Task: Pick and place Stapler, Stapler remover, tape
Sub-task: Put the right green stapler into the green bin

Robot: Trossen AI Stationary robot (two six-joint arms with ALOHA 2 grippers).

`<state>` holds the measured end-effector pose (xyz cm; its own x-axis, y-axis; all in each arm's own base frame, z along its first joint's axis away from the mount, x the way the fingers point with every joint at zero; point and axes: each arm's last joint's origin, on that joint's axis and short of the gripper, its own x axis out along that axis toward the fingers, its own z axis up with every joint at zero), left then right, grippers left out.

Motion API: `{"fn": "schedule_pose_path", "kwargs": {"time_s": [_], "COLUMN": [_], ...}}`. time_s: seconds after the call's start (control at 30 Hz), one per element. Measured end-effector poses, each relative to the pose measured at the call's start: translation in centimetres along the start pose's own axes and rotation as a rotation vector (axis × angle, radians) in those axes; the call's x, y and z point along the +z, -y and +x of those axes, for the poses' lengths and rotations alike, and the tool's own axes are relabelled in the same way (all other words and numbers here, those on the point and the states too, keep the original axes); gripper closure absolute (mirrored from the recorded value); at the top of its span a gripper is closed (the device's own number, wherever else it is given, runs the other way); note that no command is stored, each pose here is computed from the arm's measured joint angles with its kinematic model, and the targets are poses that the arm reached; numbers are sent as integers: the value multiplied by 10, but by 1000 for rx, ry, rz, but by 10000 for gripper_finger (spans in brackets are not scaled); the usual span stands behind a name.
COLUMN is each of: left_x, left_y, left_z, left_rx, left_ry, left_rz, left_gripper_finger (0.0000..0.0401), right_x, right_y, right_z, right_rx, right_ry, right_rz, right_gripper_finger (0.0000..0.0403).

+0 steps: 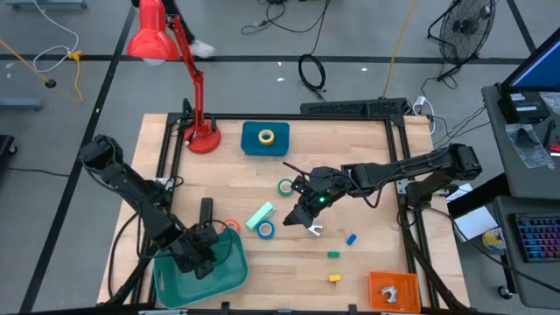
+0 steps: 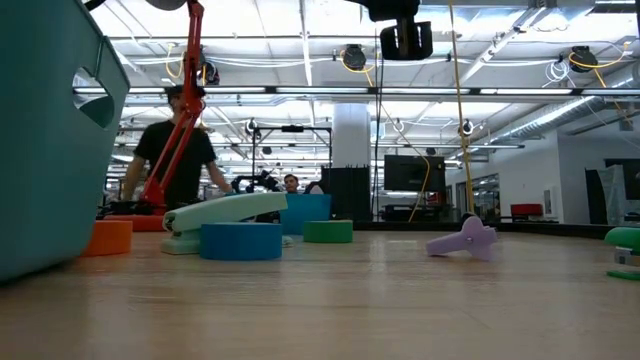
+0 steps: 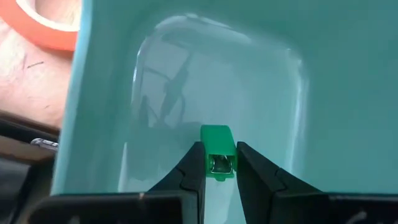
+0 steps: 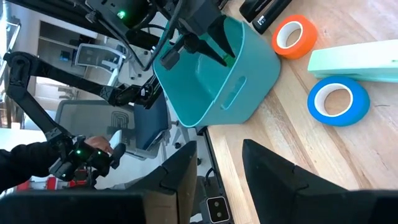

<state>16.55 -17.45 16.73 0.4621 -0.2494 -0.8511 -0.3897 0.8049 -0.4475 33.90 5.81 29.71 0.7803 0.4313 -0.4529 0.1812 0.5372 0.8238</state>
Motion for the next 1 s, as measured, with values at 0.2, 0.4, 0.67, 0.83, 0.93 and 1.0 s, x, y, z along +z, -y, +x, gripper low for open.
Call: {"fn": "schedule_pose_path", "kwargs": {"time_s": [0.2, 0.4, 0.67, 0.83, 0.93, 1.0], "left_x": [10, 20, 26, 38, 44, 46], "left_y": [11, 17, 27, 34, 33, 31], "left_z": [-6, -12, -45, -83, -95, -95], "left_rx": [-22, -24, 33, 11, -13, -2], "left_ry": [70, 99, 166, 385, 479, 468], "left_rz": [-7, -15, -50, -82, -105, -107], "left_gripper_finger": [341, 341, 341, 341, 341, 341], "right_x": [0, 0, 0, 2, 5, 7], "right_y": [0, 0, -1, -9, -16, -17], "right_z": [0, 0, 0, 2, 1, 0], "right_rx": [0, -1, -8, 10, 62, 72], "right_ry": [0, 0, 21, 134, 198, 225], "right_rz": [0, -4, -31, -93, -135, -141], "right_gripper_finger": [282, 282, 284, 286, 287, 287]}}
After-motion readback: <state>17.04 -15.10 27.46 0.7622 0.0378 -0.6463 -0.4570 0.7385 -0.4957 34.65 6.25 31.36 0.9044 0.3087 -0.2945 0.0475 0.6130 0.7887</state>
